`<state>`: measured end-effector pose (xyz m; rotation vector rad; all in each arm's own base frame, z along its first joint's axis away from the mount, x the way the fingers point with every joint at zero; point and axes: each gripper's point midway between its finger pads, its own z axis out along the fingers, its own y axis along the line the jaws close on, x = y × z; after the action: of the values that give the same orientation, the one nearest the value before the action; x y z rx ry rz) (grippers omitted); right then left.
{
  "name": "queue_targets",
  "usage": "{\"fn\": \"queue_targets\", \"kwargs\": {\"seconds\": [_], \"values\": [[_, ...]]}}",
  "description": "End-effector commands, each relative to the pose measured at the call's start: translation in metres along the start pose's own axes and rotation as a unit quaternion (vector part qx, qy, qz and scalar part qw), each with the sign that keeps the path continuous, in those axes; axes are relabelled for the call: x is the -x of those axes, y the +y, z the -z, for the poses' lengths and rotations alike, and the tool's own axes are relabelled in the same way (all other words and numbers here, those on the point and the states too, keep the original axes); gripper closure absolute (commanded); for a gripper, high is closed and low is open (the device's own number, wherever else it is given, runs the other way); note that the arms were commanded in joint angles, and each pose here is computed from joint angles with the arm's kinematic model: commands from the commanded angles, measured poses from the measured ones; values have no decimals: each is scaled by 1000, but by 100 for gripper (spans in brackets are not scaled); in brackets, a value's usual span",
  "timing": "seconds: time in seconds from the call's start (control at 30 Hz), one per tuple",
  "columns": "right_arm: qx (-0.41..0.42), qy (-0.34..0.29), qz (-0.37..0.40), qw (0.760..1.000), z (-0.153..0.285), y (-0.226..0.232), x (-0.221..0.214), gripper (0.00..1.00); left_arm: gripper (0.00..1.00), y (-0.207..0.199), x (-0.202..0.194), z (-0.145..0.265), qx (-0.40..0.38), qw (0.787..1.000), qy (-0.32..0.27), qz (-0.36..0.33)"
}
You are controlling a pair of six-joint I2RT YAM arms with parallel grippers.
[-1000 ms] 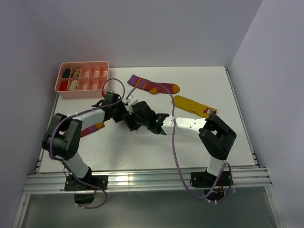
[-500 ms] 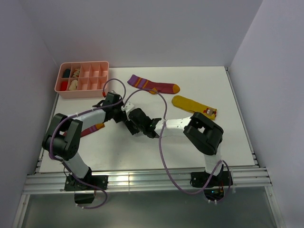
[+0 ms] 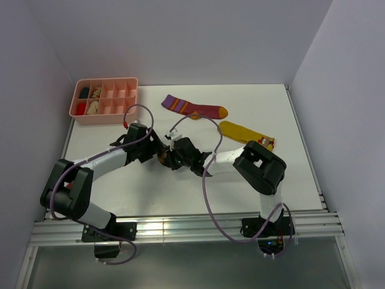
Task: Roll the socks
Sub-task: Pick up the sock at the center of the board.
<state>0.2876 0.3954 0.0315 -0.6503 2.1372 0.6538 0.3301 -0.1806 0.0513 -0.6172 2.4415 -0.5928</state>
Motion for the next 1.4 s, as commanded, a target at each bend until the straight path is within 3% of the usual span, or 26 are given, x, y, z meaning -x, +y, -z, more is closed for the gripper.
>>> {"fn": "queue_targets", "kwargs": {"seconds": [0.0,0.37,0.67,0.83,1.1,1.3,1.37], "values": [[20,86,-86,992,5,-14,-57,100,17,-22,24,21,-45,997,-62,23],[119,114,-201,966,6,-13,-70,100,17,-27,13,26,-123,989,-77,5],[143,152,-262,942,5,-17,-94,100,18,-19,-3,5,-119,992,-45,12],[150,148,-300,930,4,-23,-94,100,24,-5,-12,-7,-94,995,-33,14],[158,157,-328,918,0,-24,-98,100,25,14,-19,-19,-54,998,-25,13],[164,156,-331,916,-1,-22,-93,100,37,29,-35,-36,-23,1000,12,16],[165,154,-330,917,-1,-22,-89,100,47,36,-40,-40,-11,1000,20,19]]}}
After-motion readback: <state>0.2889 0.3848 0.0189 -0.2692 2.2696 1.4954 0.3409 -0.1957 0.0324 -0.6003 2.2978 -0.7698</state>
